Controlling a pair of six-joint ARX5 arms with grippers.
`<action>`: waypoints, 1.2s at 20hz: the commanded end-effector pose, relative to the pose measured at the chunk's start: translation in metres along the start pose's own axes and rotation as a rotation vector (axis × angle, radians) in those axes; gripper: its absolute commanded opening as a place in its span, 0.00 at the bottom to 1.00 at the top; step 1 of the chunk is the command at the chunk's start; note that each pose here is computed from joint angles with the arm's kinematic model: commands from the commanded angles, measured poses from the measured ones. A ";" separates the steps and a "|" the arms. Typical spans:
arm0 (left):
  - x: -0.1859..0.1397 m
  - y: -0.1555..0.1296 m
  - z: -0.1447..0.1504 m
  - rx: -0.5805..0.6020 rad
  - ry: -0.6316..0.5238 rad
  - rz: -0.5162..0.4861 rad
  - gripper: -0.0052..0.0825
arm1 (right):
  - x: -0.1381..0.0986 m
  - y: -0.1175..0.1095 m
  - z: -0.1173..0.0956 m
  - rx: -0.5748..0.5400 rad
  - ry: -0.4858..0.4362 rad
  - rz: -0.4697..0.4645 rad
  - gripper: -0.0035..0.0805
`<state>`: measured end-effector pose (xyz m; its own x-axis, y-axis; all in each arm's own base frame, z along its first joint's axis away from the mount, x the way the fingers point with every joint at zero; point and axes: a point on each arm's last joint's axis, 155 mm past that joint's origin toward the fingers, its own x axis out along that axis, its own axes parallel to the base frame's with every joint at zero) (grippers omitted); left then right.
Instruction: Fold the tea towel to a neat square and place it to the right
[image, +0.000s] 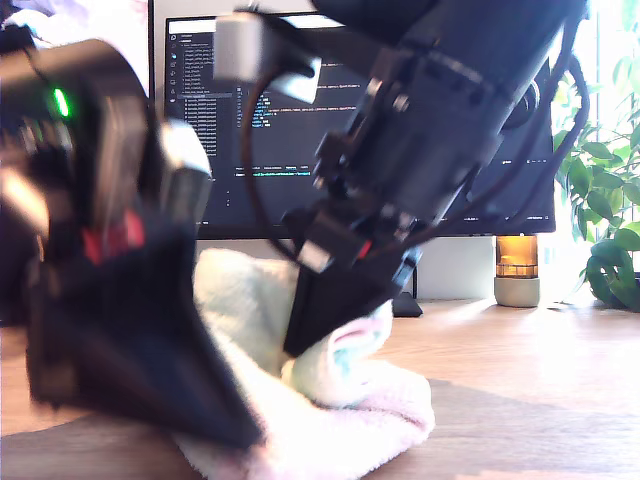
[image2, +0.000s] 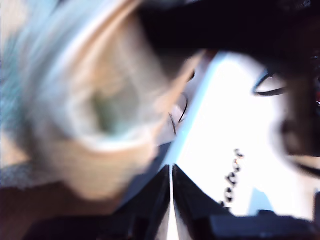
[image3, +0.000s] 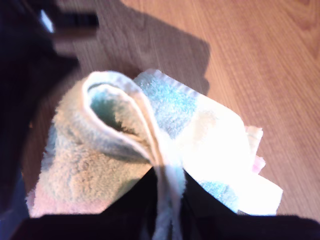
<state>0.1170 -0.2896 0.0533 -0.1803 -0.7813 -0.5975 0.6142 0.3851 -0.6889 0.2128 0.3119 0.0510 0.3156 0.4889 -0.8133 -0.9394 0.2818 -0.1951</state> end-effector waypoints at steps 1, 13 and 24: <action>-0.005 0.001 -0.006 -0.012 0.001 0.008 0.04 | 0.002 -0.001 0.005 0.006 -0.011 0.001 0.03; -0.020 -0.008 0.002 0.023 -0.051 0.024 0.04 | -0.006 -0.010 0.040 0.048 -0.104 -0.032 0.27; -0.022 0.016 0.010 0.066 -0.085 0.159 0.04 | -0.030 -0.028 0.069 0.049 -0.097 -0.061 0.34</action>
<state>0.1393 -0.2738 0.0628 -0.0191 -0.7557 -0.6546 0.6698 0.4764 -0.5695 0.2364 0.3416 0.1131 0.3808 0.5376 -0.7523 -0.9123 0.3509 -0.2110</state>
